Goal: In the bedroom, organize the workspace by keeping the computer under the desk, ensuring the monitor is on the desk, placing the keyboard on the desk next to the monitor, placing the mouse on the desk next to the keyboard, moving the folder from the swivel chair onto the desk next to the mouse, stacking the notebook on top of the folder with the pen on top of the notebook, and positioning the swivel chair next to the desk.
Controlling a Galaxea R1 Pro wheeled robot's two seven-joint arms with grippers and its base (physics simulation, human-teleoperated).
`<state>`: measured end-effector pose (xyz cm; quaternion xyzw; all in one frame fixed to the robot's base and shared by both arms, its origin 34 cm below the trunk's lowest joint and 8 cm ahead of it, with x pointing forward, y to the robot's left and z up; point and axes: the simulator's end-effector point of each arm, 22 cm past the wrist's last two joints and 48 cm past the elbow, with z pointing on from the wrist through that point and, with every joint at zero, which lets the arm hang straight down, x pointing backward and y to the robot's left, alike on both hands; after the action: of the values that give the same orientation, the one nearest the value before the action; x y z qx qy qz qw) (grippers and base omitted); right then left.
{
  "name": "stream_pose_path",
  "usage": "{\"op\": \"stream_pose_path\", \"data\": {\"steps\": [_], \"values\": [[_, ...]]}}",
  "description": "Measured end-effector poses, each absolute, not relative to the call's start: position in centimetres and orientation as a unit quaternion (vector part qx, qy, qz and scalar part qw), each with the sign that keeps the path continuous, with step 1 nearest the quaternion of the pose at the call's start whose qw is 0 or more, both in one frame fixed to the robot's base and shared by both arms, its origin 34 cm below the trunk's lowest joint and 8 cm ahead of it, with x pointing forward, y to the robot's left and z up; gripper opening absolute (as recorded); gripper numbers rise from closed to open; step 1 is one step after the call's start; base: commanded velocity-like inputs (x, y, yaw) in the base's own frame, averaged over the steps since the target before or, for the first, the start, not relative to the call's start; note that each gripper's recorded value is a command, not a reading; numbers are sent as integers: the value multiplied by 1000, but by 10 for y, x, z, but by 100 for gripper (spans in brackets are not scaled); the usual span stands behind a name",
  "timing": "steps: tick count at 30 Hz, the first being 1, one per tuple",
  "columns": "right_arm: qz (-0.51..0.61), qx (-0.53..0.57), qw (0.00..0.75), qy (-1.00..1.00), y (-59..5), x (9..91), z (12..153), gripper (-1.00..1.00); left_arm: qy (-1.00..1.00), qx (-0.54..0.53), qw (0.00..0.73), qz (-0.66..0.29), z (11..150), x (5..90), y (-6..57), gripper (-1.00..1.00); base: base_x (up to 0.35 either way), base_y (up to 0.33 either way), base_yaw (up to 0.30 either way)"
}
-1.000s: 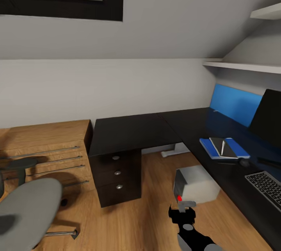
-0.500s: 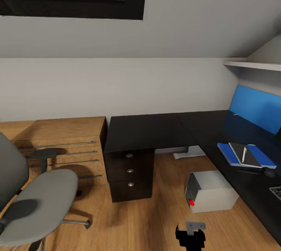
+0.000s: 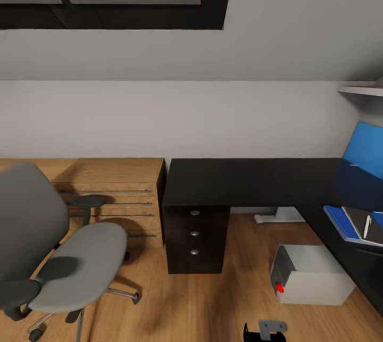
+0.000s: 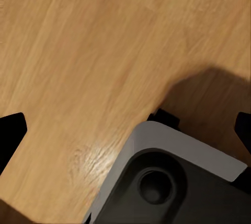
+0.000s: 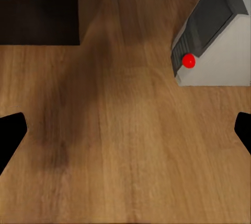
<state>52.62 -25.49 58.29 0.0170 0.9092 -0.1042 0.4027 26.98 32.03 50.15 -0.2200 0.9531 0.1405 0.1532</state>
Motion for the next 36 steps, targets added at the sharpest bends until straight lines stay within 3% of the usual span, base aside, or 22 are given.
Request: {"op": "stream_pose_path", "data": {"steps": [21, 36], "values": [[-111, 14, 410, 905, -271, 507, 611, 100, 952, -211, 181, 125, 528, 248, 324, 100, 0, 0, 59], [-113, 16, 395, 912, -270, 487, 602, 100, 954, -220, 175, 101, 525, 247, 285, 100, 0, 0, 0]]}}
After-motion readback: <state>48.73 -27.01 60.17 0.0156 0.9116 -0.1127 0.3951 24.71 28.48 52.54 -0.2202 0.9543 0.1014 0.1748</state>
